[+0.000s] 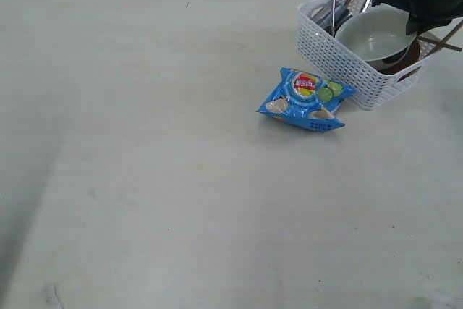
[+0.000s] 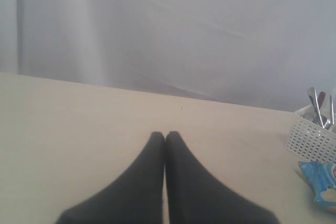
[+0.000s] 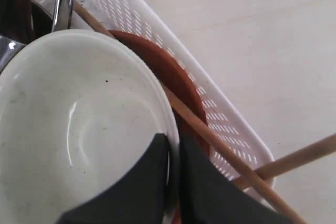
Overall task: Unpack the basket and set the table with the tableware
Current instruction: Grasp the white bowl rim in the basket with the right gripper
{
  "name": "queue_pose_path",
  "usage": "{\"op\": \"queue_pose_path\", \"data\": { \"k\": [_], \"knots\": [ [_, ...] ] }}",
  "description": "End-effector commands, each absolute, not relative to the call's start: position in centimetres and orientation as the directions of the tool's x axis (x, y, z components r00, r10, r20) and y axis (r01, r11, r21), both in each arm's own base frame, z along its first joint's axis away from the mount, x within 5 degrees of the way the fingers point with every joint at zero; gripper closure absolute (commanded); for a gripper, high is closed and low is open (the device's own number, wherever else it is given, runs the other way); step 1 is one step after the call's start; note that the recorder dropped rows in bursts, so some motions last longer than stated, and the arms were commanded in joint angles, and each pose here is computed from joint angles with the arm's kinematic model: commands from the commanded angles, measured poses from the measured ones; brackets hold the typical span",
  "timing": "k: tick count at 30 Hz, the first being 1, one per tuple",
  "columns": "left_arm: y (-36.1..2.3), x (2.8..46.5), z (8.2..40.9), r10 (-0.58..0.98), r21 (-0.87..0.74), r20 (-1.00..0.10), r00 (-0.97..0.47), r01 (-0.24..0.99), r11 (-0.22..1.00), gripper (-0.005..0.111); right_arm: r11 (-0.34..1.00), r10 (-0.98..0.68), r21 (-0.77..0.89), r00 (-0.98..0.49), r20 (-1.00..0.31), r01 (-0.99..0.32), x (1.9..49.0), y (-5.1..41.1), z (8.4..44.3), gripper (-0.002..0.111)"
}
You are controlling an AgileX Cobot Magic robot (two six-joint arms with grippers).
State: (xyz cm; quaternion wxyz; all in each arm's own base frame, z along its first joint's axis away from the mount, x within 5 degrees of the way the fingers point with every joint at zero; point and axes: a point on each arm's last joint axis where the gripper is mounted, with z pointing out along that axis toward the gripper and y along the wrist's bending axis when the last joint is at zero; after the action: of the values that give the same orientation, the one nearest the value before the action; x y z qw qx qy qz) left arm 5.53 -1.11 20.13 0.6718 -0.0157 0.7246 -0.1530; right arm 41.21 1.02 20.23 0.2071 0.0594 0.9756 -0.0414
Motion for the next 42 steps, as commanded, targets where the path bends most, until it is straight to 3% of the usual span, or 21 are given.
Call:
{"op": "queue_pose_path", "data": {
  "k": [1,42],
  "knots": [
    [-1.1,5.5,20.1,-0.213,-0.228,-0.972,-0.095,0.186,0.956,0.107,0.989,0.104,-0.047,-0.894,-0.435,0.138,41.4,0.9,20.6,0.109],
    [-1.1,5.5,20.0,-0.213,-0.228,-0.972,-0.096,0.185,0.956,0.107,0.987,0.139,0.008,-0.826,-0.546,0.161,38.5,0.9,28.2,0.109]
  ]
}}
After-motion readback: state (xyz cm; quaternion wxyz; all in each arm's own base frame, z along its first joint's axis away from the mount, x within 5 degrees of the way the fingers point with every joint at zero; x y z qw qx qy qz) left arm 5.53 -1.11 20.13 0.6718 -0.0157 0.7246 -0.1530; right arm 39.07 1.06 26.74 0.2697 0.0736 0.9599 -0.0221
